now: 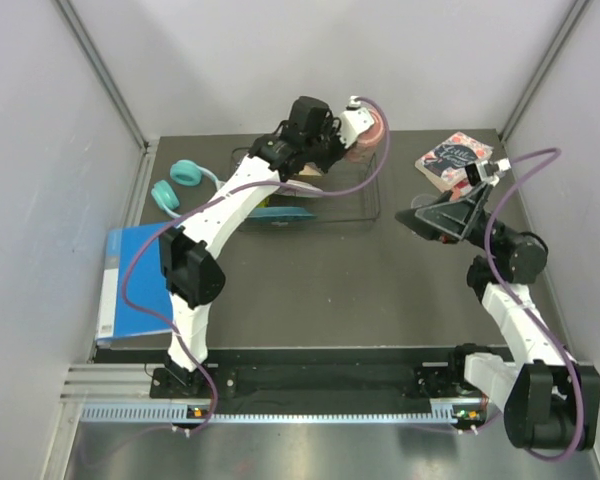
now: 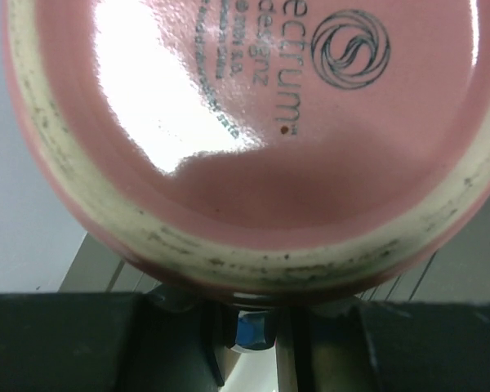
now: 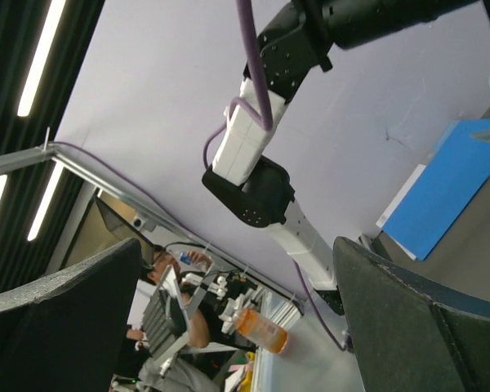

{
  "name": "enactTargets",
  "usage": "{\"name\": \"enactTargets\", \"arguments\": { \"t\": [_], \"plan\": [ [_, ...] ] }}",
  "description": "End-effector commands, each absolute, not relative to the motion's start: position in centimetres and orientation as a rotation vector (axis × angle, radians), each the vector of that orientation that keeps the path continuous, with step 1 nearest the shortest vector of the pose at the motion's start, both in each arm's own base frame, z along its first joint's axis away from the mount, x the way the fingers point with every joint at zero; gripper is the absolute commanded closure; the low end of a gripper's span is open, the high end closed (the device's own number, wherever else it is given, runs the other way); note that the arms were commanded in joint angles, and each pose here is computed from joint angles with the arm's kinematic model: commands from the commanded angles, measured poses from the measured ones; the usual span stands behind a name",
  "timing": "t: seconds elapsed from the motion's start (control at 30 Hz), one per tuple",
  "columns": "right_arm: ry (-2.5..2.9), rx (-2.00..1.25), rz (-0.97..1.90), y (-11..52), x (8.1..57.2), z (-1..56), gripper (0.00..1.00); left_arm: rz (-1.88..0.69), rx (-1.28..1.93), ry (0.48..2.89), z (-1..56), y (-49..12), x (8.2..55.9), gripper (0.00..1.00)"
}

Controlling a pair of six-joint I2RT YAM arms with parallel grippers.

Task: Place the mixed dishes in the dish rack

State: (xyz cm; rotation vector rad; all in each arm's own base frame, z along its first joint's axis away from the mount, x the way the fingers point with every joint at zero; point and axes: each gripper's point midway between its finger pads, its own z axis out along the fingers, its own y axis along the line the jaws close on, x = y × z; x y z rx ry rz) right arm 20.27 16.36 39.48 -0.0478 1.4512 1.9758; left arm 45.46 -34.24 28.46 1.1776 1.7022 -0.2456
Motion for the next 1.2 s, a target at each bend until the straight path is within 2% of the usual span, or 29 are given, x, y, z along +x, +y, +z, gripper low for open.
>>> {"name": "enactTargets", "arguments": {
  "t": [0.0,0.3,1.17],
  "plan": [
    [1.285,-0.346,1.807,16.6,16.2,39.5,0.0,-0.327,1.004,1.641,33.2,-35.9,46.9,1.0],
    [1.33,-0.298,1.806,16.4,16.5,38.1,0.0,-0.355,0.832,1.784,29.2,-36.6,49.2,1.0],
    [1.402,-0.221,1.819,16.3,17.9,35.8,0.0,-0.383,0.447,1.845,22.1,-37.0,52.6,1.0]
  ]
}}
